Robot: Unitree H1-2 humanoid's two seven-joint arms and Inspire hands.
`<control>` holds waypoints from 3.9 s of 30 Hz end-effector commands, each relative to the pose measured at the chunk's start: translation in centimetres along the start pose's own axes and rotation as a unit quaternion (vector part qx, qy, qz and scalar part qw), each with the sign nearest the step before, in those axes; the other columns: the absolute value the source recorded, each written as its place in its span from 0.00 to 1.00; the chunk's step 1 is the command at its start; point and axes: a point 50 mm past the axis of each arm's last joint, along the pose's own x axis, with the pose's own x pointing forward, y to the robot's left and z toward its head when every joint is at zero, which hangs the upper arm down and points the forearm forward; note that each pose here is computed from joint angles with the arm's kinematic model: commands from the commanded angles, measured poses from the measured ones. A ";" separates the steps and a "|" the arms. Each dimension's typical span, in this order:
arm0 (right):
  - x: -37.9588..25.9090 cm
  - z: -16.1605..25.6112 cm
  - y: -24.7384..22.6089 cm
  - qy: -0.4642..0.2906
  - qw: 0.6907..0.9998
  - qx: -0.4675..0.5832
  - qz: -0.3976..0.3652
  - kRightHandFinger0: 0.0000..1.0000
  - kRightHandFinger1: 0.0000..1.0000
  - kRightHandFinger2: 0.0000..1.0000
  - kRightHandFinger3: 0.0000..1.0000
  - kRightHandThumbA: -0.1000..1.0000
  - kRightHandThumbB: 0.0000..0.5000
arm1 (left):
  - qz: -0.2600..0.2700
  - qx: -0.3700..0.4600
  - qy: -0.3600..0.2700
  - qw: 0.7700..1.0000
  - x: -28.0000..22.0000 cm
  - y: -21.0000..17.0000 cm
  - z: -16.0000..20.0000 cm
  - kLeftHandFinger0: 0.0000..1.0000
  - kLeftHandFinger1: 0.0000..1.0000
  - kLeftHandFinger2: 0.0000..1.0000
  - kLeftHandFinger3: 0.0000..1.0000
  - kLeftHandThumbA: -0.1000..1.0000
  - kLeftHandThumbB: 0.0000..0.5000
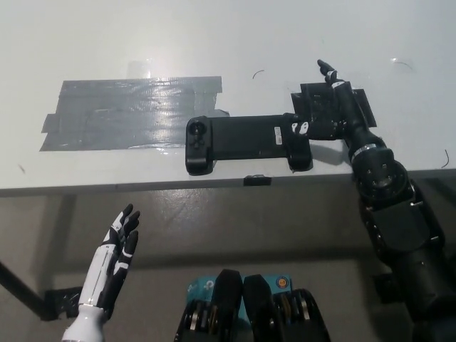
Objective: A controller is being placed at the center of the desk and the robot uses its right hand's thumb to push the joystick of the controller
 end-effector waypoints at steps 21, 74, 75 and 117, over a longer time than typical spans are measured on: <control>3.3 2.8 -1.0 -0.012 0.999 0.018 -0.046 1.00 1.00 1.00 1.00 1.00 0.39 | -0.005 0.003 -0.044 0.999 0.8 0.0 1.8 1.00 1.00 1.00 1.00 0.93 0.19; -17.8 4.0 -0.4 -0.223 0.973 0.054 -0.005 1.00 1.00 1.00 1.00 1.00 0.55 | -0.007 0.013 -0.040 0.999 1.1 0.2 1.6 1.00 1.00 1.00 1.00 0.94 0.20; -18.2 2.5 0.0 -0.201 0.979 0.042 -0.011 1.00 1.00 1.00 1.00 1.00 0.57 | -0.010 0.011 -0.040 0.999 1.0 0.2 1.6 1.00 1.00 1.00 1.00 0.95 0.21; -19.7 -7.8 3.5 -0.071 0.993 0.075 0.063 1.00 1.00 1.00 1.00 1.00 0.53 | -0.011 0.010 -0.041 0.999 0.9 -0.1 1.4 1.00 1.00 1.00 1.00 0.94 0.18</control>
